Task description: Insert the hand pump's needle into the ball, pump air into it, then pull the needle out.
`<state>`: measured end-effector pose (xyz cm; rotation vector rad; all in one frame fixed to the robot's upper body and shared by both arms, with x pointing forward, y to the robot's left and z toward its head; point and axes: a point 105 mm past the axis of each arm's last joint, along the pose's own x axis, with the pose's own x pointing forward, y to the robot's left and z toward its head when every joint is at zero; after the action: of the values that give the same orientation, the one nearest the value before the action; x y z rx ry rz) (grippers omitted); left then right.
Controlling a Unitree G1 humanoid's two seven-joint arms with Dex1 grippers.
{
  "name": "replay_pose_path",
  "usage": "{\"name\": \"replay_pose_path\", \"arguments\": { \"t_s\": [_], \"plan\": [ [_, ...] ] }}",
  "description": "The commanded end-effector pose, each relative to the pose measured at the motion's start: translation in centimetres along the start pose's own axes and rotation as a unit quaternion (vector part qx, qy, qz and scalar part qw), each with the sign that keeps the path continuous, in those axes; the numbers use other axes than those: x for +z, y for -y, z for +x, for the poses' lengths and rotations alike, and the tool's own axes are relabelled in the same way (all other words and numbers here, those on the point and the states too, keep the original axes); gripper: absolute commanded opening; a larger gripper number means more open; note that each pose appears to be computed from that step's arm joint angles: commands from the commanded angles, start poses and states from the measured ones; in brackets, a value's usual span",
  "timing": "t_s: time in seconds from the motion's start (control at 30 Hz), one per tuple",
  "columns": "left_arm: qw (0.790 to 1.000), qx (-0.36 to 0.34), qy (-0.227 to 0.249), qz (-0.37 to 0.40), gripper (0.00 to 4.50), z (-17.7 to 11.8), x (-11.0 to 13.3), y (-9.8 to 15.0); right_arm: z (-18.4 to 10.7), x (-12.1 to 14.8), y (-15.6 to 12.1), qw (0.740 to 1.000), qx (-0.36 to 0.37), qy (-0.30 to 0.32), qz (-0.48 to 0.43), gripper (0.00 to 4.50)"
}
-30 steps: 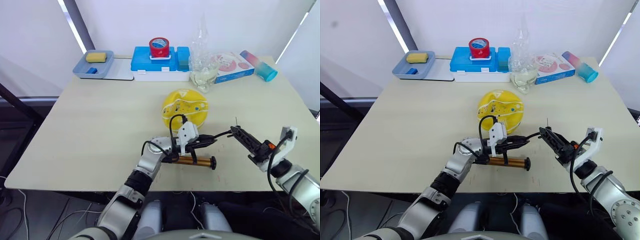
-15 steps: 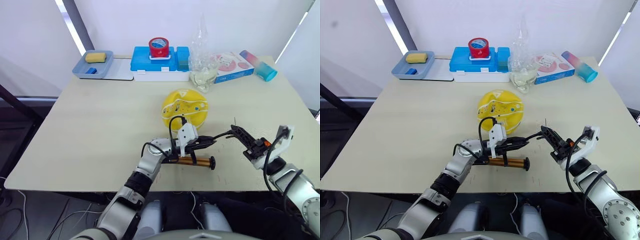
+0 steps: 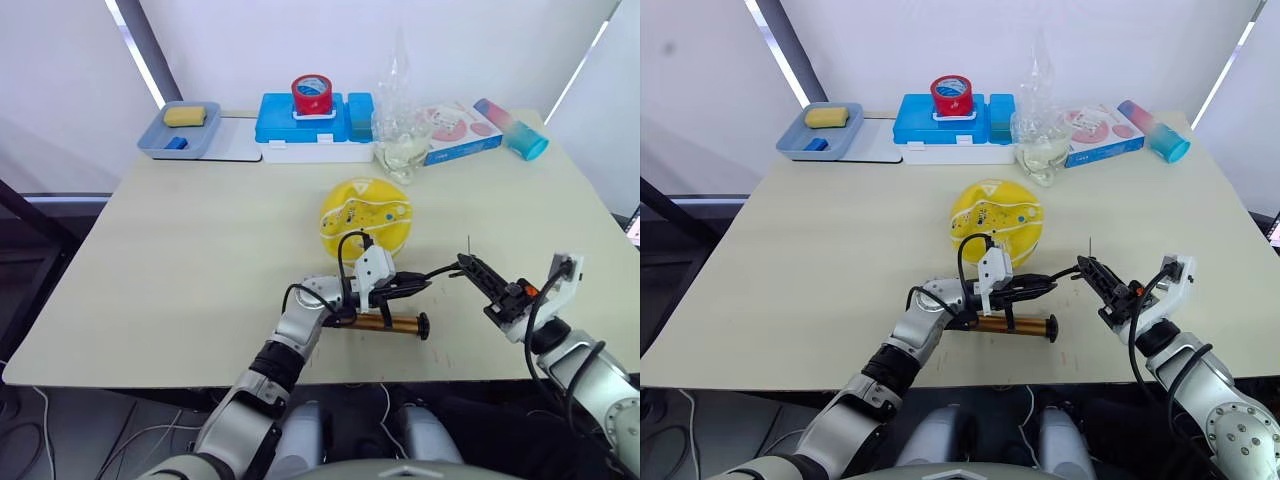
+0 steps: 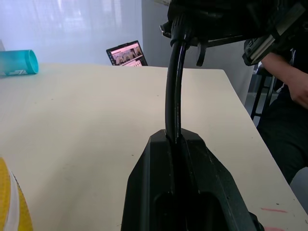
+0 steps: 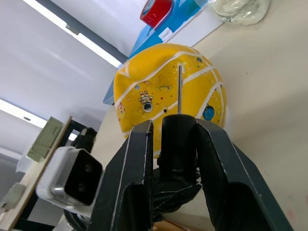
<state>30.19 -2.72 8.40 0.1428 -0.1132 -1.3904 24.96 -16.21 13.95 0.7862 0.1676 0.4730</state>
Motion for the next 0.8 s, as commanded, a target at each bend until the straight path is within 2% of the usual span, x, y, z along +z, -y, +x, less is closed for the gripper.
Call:
{"name": "replay_pose_path", "arguments": {
  "t_s": [0.03,0.8],
  "plan": [
    [0.999,-0.001,0.031,0.012,0.00,0.4,1.5,-0.2,-0.1,0.6,-0.7,1.000,0.011,0.012,-0.022,1.32],
    [1.000,-0.010,0.027,0.009,0.00,0.1,1.2,0.1,-1.1,0.6,0.9,0.999,0.007,0.032,-0.019,1.32]
  ]
}}
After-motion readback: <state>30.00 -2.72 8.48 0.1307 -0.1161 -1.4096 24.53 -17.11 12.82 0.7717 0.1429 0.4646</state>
